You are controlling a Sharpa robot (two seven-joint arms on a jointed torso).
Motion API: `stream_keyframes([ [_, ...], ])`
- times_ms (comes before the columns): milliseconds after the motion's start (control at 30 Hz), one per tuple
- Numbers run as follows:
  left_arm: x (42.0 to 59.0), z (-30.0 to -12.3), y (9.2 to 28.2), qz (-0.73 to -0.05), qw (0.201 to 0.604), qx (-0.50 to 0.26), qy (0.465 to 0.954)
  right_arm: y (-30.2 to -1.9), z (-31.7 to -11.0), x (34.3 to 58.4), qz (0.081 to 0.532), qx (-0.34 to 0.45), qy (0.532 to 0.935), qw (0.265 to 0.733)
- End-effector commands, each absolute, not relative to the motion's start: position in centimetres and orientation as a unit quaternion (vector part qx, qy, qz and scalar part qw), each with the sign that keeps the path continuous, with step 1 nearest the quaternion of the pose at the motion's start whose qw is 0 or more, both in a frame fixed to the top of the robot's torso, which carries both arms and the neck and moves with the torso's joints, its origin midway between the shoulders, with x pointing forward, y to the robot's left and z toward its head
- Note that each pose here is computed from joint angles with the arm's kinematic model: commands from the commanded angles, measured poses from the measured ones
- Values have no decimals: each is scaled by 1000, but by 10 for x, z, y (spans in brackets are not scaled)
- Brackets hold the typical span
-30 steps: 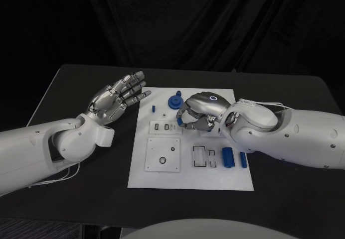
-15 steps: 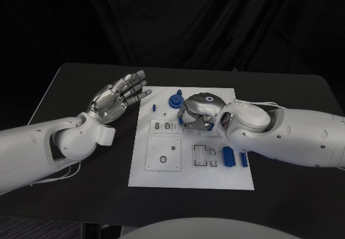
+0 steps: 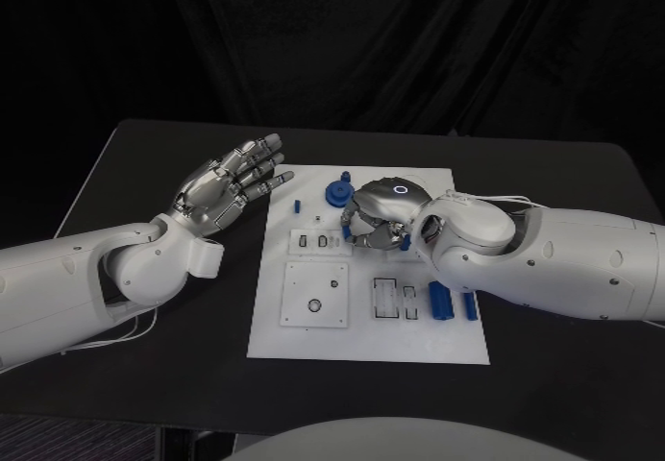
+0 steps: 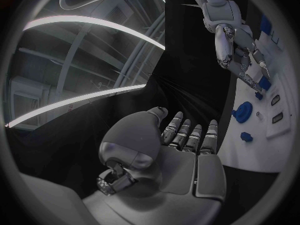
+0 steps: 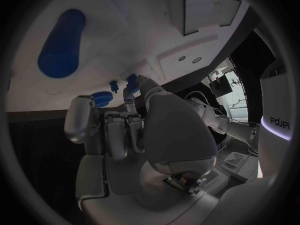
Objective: Assemble the parts on the task board
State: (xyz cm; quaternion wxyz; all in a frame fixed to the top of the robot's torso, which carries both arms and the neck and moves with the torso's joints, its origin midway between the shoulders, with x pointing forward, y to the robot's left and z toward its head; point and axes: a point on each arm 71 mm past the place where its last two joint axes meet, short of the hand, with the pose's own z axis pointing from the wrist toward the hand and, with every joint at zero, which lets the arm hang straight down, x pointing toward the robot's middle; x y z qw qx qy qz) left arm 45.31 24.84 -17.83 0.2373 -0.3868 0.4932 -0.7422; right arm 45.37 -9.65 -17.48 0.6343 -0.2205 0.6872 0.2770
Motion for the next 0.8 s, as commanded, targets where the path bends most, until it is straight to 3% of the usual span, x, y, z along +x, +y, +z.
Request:
stream_keyframes([
  [33,453,-178,247,-748,230,-382,491,-97,-179,453,269,-222,692,632],
  [800,454,-179,246,-747,229,-382,494,-94,-182,453,274,-231,693,626],
])
